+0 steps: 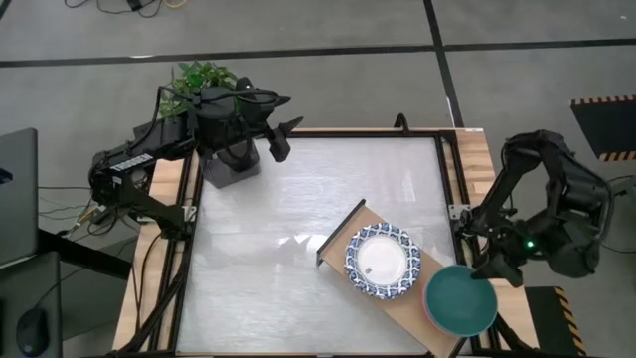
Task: Place and stack bowls onto a shelf
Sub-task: Stack the green bowl on top of the blue bowl on the shelf, then return to Home Position
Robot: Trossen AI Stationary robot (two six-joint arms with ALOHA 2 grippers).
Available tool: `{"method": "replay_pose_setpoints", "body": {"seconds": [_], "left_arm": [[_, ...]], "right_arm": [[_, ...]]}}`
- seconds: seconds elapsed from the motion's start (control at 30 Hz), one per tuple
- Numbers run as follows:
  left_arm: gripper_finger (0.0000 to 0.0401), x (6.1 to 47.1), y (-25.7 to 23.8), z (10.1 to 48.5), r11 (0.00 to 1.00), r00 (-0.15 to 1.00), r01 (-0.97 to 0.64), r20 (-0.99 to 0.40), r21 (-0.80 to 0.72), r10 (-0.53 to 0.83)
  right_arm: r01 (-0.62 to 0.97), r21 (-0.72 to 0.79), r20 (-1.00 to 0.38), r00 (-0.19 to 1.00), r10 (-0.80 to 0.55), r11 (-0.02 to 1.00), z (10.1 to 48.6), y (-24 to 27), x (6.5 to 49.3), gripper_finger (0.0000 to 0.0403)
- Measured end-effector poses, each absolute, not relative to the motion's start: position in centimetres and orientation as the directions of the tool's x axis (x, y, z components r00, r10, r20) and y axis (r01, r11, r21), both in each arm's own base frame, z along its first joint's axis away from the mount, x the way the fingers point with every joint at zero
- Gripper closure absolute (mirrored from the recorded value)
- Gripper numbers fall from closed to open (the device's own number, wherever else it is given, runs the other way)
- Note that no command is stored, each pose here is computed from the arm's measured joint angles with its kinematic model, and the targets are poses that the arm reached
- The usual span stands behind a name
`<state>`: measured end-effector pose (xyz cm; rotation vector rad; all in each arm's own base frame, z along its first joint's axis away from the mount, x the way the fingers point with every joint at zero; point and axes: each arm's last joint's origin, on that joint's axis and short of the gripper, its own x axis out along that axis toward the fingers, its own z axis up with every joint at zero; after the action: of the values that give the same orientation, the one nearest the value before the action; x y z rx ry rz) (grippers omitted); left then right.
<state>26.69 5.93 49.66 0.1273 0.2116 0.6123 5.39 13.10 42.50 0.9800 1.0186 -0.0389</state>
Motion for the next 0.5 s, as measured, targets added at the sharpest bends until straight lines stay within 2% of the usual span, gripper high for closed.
{"method": "replay_pose_setpoints", "body": {"seconds": [0.27, 0.5], "left_arm": [[0.0159, 26.7, 5.9, 49.7, 0.814, 0.8, -0.557, -0.156, 0.166, 0.58], [0.0159, 26.7, 5.9, 49.8, 0.813, 0.801, -0.562, -0.147, 0.15, 0.581]], "right_arm": [[0.541, 0.549, -0.829, 0.451, 0.331, 0.637, 41.2, 14.2, 4.9, 0.0204], [0.539, 0.547, -0.829, 0.453, 0.327, 0.64, 41.3, 14.1, 4.9, 0.021]]}}
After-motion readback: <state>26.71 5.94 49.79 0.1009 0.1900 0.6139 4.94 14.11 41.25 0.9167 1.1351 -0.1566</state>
